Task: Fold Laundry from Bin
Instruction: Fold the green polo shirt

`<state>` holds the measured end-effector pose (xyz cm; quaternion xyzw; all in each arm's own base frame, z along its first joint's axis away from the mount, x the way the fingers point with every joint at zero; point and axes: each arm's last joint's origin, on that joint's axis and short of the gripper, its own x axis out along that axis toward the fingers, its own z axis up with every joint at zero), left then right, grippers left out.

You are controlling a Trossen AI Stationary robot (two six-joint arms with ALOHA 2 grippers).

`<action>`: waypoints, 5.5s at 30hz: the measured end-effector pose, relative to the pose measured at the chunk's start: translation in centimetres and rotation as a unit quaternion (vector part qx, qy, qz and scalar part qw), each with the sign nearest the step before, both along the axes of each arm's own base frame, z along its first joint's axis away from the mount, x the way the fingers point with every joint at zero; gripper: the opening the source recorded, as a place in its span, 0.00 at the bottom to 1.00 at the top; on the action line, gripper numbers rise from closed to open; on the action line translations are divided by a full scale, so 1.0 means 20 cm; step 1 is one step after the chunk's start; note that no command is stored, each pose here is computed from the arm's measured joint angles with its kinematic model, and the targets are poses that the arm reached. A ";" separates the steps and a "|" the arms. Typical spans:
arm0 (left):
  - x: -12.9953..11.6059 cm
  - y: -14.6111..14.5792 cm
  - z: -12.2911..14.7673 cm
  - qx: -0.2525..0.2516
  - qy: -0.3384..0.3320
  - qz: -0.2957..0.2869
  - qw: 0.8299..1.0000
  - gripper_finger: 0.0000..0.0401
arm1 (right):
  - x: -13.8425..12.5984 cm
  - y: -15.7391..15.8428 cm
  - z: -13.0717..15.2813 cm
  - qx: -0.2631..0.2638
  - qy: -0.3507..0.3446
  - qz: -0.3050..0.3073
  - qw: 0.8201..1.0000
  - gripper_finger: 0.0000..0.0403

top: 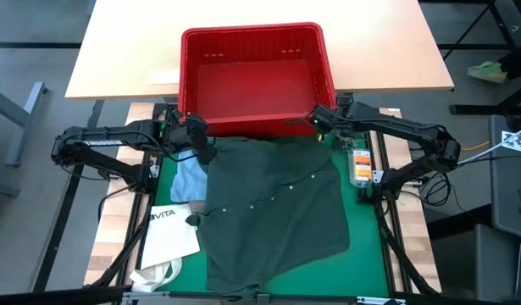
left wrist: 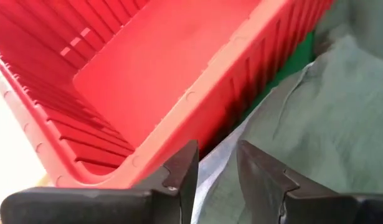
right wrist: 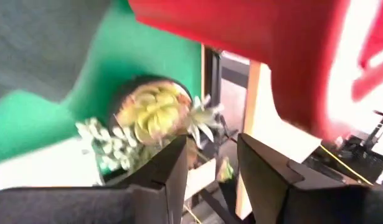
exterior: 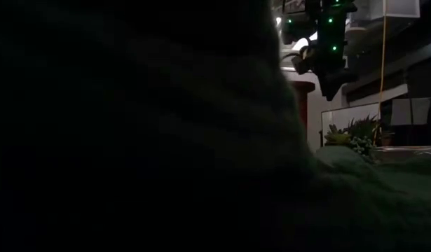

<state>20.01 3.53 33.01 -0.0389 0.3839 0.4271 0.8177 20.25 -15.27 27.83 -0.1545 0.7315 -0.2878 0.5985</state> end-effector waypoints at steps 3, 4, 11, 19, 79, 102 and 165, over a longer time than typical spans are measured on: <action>0.00 -0.03 0.02 -0.023 -0.021 -0.025 0.999 0.26 | 0.00 0.02 0.04 0.017 -0.007 -0.005 1.000 0.35; 0.00 -0.04 0.02 -0.037 -0.034 -0.039 0.998 0.26 | 0.01 0.03 0.05 0.027 -0.020 -0.008 0.999 0.35; 0.09 -0.21 0.05 -0.180 -0.115 -0.194 0.958 0.26 | 0.15 0.29 0.04 0.133 -0.091 0.078 0.984 0.35; 0.19 -0.54 0.03 -0.216 -0.151 -0.318 0.911 0.26 | 0.24 0.75 0.04 0.154 -0.134 0.138 0.969 0.35; 0.24 -1.50 -0.74 -0.330 0.007 -0.365 0.871 0.26 | 0.19 2.03 -0.73 0.550 0.111 0.135 0.817 0.35; 0.21 -1.58 -0.72 -0.350 -0.029 -0.381 0.855 0.26 | 0.20 2.04 -0.72 0.530 0.096 0.160 0.827 0.35; 0.21 -1.58 -0.72 -0.323 -0.045 -0.385 0.863 0.58 | 0.20 2.04 -0.62 0.502 0.086 0.129 0.851 0.35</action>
